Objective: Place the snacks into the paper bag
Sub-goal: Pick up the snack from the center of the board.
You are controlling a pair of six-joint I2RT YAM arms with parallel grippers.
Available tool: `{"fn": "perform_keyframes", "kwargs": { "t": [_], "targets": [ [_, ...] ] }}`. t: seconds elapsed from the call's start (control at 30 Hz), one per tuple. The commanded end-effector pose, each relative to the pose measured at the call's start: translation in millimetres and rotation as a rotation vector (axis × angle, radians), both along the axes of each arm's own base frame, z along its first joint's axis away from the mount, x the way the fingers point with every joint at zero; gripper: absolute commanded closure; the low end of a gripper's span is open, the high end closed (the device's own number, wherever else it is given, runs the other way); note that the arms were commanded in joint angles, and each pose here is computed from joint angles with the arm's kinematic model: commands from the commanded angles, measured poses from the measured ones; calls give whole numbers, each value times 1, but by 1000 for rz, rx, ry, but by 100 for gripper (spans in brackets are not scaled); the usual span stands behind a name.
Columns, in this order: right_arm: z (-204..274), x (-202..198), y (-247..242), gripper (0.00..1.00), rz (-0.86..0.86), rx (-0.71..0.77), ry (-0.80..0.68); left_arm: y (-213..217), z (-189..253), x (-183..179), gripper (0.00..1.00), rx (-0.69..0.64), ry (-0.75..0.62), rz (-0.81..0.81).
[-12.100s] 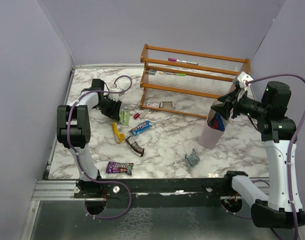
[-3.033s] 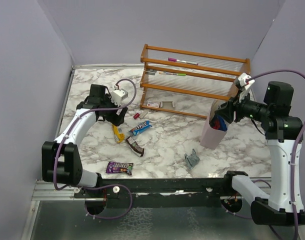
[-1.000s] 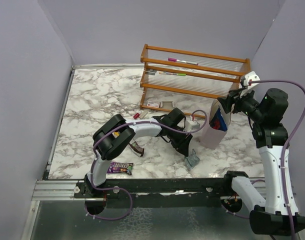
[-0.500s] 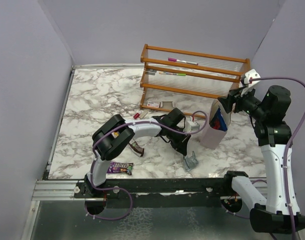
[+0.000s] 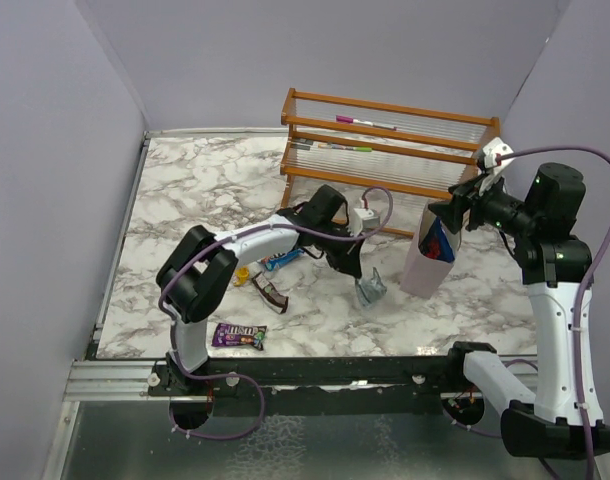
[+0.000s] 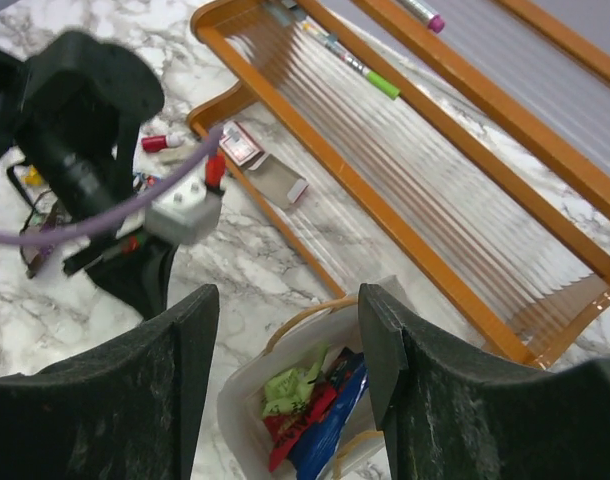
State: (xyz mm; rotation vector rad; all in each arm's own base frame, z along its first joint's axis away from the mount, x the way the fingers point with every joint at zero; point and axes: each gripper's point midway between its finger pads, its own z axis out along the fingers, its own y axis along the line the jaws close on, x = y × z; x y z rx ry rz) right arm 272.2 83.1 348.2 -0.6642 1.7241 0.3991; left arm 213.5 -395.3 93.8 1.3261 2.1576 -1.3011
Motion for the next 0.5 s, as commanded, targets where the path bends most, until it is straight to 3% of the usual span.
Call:
{"fn": "perform_keyframes", "kwargs": {
  "t": [0.0, 0.2, 0.47],
  "targets": [
    [5, -18, 10, 41, 78, -1, 8, 8, 54, 29, 100, -104, -118, 20],
    [0, -36, 29, 41, 237, 30, 43, 22, 100, 63, 100, -164, -227, 100],
    [16, -44, 45, 41, 364, 78, 30, 21, 174, 77, 100, -260, -351, 158]
  ]
}}
